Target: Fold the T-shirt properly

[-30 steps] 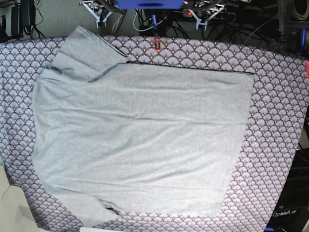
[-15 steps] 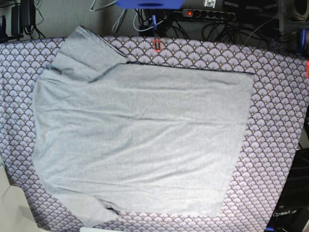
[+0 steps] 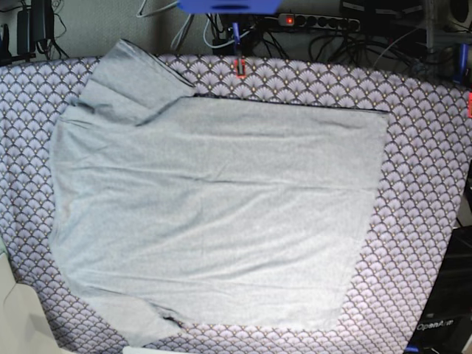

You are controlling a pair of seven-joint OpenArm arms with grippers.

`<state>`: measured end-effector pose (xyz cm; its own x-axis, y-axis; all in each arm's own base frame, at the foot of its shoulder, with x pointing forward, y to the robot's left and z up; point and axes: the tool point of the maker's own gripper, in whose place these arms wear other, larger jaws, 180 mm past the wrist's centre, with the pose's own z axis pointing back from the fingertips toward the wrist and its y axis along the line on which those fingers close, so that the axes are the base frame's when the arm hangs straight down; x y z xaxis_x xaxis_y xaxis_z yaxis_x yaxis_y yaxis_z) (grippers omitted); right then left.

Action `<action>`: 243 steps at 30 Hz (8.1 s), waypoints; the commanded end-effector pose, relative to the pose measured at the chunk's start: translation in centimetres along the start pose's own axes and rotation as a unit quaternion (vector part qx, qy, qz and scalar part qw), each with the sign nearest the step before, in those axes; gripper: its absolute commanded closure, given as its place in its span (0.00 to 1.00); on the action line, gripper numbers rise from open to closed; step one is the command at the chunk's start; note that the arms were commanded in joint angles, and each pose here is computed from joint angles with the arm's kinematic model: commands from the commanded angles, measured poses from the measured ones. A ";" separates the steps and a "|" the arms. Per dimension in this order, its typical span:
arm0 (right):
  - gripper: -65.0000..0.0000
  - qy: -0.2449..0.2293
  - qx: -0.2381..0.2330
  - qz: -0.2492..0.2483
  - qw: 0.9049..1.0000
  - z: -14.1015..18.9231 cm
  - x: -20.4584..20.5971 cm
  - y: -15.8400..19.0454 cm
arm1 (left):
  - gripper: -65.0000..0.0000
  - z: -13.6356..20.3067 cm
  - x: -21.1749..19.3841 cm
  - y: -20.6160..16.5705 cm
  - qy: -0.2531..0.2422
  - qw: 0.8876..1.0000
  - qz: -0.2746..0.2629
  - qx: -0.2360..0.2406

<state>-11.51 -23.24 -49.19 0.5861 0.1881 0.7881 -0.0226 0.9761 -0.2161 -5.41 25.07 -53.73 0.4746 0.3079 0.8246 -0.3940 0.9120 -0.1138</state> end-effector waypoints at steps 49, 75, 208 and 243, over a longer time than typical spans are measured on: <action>0.47 -0.061 0.087 -0.096 0.990 -13.9 27.8 1.0 | 0.54 -9.4 28.2 -15.1 -0.023 0.961 -0.222 -0.163; 0.46 0.012 -0.006 -0.178 0.984 -18.3 20.9 -4.3 | 0.53 -13.2 28.4 -14.7 0.006 0.967 -0.207 -0.151; 1.00 -0.106 0.123 -0.014 0.987 -33.0 46.2 -6.4 | 1.00 -27.6 43.3 -26.6 -0.037 0.954 -0.220 -0.200; 1.00 -0.093 0.126 -0.005 0.988 -38.1 48.7 -6.6 | 1.00 -29.2 47.4 -29.3 -0.063 0.951 -0.202 -0.225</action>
<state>46.70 -24.10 -34.01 0.4946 0.1759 0.8511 -0.2421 0.9684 -0.0595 50.19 20.56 -30.63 0.4820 -0.1098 0.8693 0.1982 0.9801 0.0138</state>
